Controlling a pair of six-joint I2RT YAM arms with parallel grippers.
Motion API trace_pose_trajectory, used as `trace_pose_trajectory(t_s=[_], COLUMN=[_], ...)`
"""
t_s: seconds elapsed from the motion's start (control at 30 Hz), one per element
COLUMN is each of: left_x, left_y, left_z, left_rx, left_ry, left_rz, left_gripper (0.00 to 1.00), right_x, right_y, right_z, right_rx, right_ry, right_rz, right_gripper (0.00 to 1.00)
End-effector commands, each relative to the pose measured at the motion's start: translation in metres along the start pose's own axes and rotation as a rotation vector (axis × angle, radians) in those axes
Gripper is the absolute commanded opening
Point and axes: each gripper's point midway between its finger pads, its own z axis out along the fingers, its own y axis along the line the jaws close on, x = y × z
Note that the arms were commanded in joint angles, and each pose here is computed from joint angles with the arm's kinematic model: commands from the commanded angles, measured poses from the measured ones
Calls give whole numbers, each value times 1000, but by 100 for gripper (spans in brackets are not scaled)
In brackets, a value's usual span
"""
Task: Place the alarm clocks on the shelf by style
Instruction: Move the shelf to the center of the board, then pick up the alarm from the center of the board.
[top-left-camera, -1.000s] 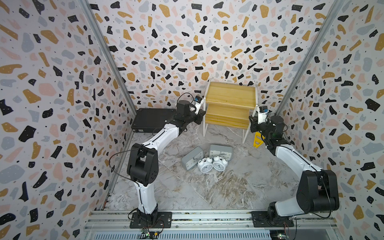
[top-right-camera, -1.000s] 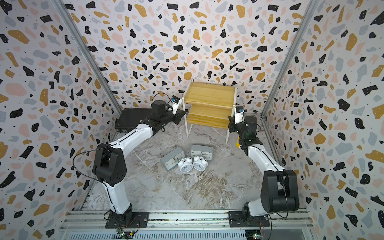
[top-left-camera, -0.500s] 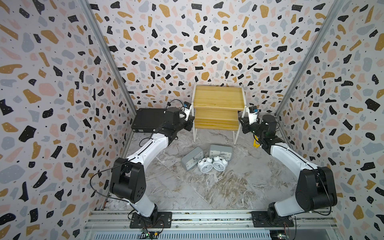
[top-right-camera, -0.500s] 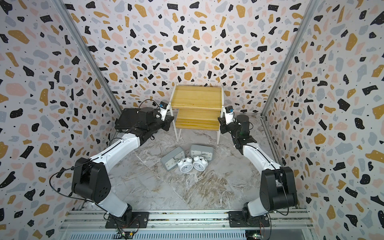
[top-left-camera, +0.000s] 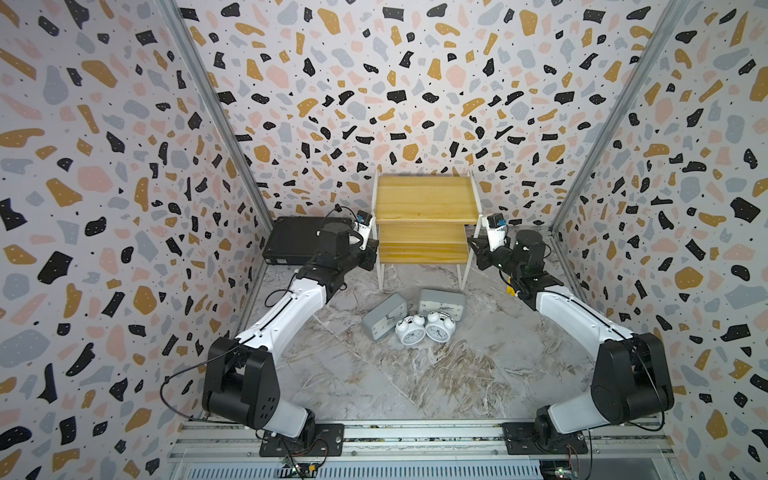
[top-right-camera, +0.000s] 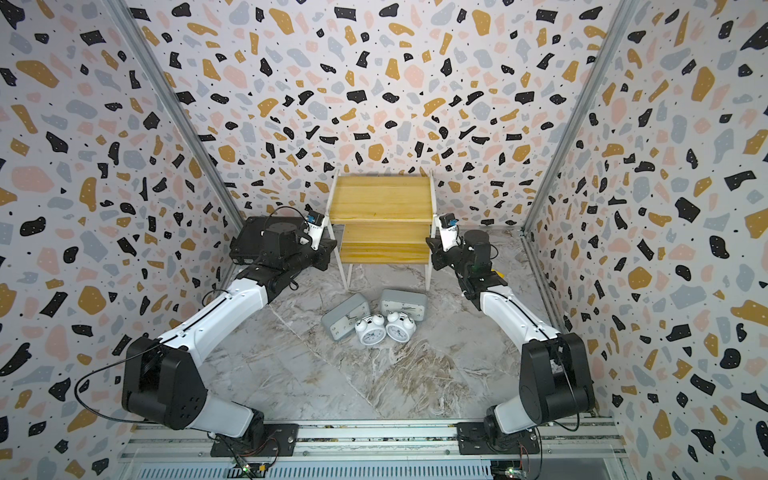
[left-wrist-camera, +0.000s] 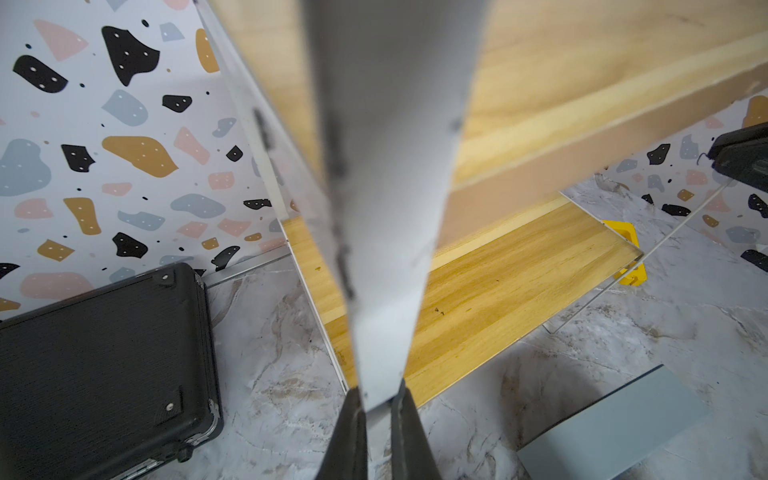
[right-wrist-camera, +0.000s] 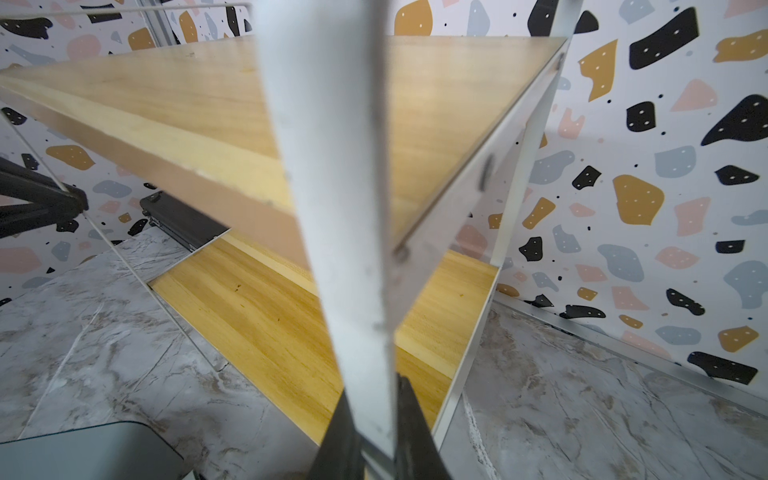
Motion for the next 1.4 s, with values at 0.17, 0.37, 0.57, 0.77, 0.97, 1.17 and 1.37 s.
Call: trace_pose_trajectory(t_s=[0.17, 0.37, 0.57, 0.77, 0.97, 1.17, 1.37], left_x=[26, 17, 22, 65, 103, 137, 160], left_y=[11, 7, 5, -9, -29, -45, -54], left_z=[-9, -29, -57, -81, -101, -105, -96], left_rx=[-50, -55, -84, -56, 9, 62, 75], left_ry=[95, 80, 67, 141, 245, 319, 387], left_rz=[-57, -52, -92, -216, -266, -338, -302], left_gripper=[19, 57, 86, 91, 91, 91, 93], right_x=[-14, -19, -12, 4, 26, 45, 57], right_y=[-5, -9, -6, 5, 18, 26, 28], right_z=[-13, -20, -34, -55, -80, -95, -98], right_rx=[61, 99, 110, 93, 76, 70, 66], right_ry=[-5, 2, 18, 46, 89, 92, 105], right_rz=[51, 23, 5, -9, 23, 65, 78], right_gripper=[15, 47, 70, 77, 79, 80, 80])
